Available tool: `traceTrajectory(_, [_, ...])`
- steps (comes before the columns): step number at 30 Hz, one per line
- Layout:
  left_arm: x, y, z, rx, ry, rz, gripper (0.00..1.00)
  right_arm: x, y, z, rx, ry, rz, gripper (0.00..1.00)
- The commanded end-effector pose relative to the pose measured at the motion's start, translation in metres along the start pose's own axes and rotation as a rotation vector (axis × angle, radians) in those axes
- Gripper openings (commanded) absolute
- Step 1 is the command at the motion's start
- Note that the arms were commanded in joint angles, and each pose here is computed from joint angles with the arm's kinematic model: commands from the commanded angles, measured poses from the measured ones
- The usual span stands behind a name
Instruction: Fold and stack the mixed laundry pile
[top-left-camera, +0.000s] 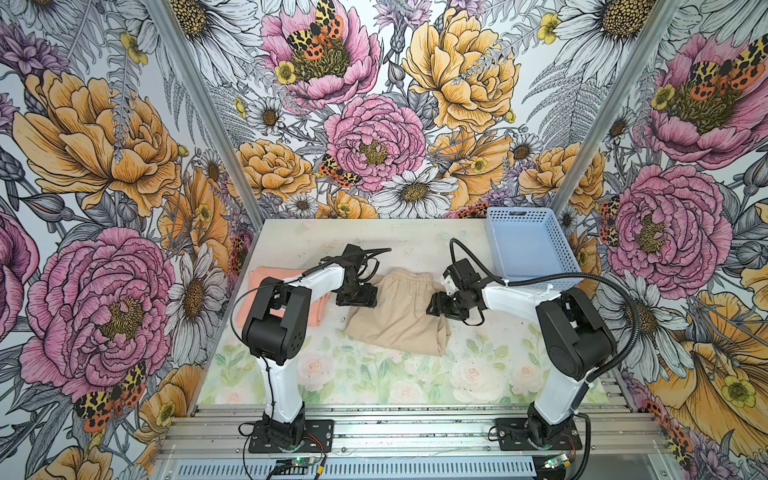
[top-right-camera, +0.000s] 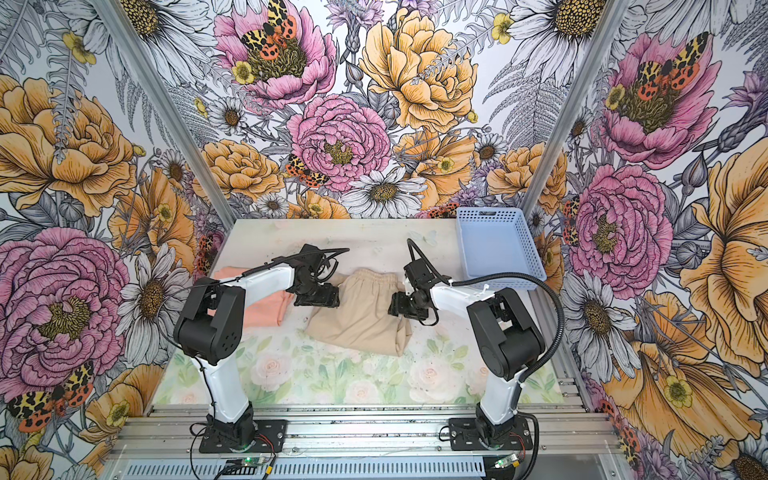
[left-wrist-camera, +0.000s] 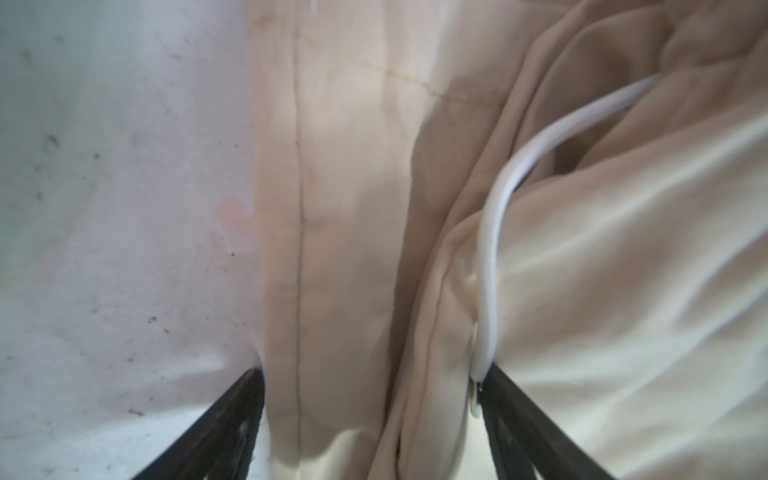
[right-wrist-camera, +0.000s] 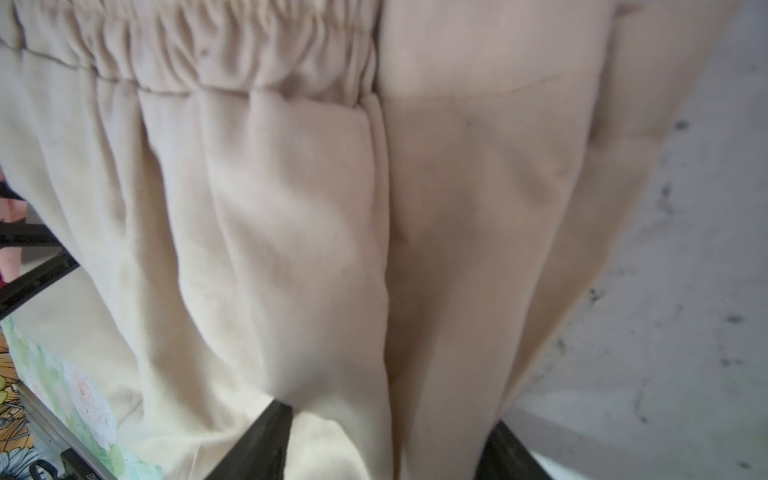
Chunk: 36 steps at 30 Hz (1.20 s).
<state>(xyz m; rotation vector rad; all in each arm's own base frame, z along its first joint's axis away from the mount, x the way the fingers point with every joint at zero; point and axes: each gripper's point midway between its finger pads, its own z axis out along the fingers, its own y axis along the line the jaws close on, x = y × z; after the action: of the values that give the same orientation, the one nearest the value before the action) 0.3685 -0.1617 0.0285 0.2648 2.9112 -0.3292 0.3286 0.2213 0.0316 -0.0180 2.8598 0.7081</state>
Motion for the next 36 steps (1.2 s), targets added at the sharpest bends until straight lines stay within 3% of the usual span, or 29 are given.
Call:
traceTrajectory(1, [0.023, -0.004, 0.013, 0.044, 0.081, -0.017, 0.77, 0.02, -0.019, 0.023, 0.049, 0.08, 0.017, 0.61])
traceTrajectory(6, [0.028, -0.008, 0.02, 0.067, 0.106, -0.022, 0.58, 0.02, -0.018, 0.027, 0.035, 0.081, 0.016, 0.4])
traceTrajectory(10, [0.026, -0.009, 0.018, 0.075, 0.095, -0.033, 0.35, 0.016, -0.013, 0.024, 0.018, 0.073, 0.008, 0.17])
traceTrajectory(13, [0.022, -0.01, 0.015, 0.096, 0.074, -0.049, 0.17, 0.013, -0.006, 0.021, -0.005, 0.067, -0.001, 0.05])
traceTrajectory(16, [0.015, -0.012, 0.01, 0.132, 0.038, -0.07, 0.0, 0.008, 0.005, 0.017, -0.037, 0.06, -0.018, 0.0])
traceTrajectory(21, [-0.001, -0.012, -0.015, 0.142, -0.059, -0.085, 0.0, -0.005, 0.035, 0.003, -0.102, 0.021, -0.047, 0.0])
traceTrajectory(28, [-0.028, 0.007, -0.099, 0.148, -0.279, -0.127, 0.0, -0.033, 0.09, -0.031, -0.209, -0.066, -0.092, 0.0])
traceTrajectory(36, [-0.026, 0.057, -0.165, 0.031, -0.348, -0.163, 0.0, -0.057, 0.172, -0.046, -0.332, -0.117, -0.174, 0.0])
